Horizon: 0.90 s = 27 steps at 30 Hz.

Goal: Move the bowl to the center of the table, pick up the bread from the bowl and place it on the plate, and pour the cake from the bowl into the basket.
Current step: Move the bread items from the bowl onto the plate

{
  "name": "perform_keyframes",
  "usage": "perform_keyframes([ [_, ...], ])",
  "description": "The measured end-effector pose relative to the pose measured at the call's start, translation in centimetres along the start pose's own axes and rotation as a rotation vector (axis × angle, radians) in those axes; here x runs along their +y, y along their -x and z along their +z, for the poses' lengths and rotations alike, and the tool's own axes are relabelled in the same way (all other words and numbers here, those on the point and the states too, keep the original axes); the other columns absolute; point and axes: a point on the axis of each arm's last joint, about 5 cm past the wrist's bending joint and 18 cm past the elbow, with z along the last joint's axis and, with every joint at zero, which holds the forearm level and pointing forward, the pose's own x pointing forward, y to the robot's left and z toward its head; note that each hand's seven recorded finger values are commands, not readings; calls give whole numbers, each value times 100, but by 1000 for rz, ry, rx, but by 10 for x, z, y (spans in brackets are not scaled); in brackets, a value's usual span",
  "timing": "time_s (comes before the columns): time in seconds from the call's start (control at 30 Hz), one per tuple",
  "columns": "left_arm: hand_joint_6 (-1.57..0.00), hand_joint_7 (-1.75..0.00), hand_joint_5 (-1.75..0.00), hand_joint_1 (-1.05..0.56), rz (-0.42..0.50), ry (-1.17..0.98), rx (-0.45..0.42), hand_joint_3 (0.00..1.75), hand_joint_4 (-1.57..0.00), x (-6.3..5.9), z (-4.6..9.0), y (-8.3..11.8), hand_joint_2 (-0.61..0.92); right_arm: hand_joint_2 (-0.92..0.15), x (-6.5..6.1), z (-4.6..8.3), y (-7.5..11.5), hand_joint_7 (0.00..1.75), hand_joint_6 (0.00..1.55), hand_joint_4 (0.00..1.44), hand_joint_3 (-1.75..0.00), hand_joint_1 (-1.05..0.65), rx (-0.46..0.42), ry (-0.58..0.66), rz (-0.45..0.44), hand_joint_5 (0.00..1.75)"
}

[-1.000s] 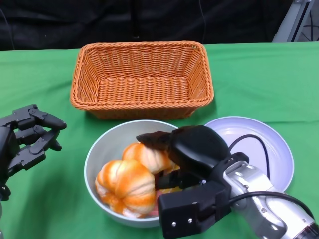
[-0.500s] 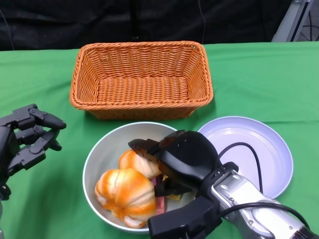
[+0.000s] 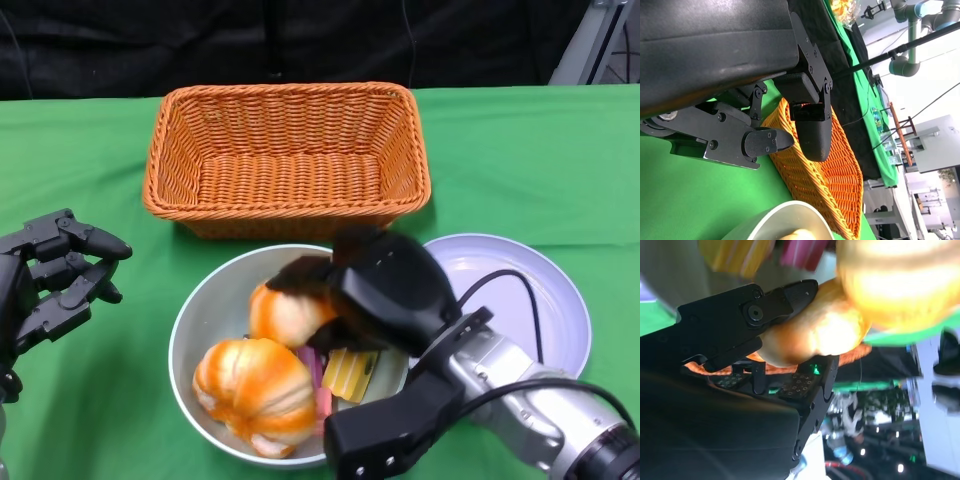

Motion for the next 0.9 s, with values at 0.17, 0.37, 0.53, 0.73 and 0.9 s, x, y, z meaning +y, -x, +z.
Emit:
perform_keyframes([
  [0.17,-83,-103,-147,-6,-1,0,3,43,-75,0,-1,0,92,-90,-11,-3,-4,100,70,61,0,-26,11,-91,-90,155],
  [0.37,-82,-104,-147,-5,-1,-1,1,44,-74,0,0,-1,92,-91,-28,-2,-3,69,86,69,0,-22,32,-202,-156,139],
  [0.53,-82,-106,-147,-4,9,-3,3,44,-74,0,0,-2,91,-89,-51,0,11,62,88,70,0,-14,86,-411,-196,136],
  [0.73,-82,-106,-147,-3,14,-6,6,45,-76,1,1,-2,92,-90,-64,-10,49,61,89,71,-1,-12,208,-494,-182,136],
  [0.9,-82,-105,-146,-3,18,-3,15,45,-76,3,0,-2,91,-92,-65,-19,67,66,86,65,-2,-11,296,-496,-209,160],
])
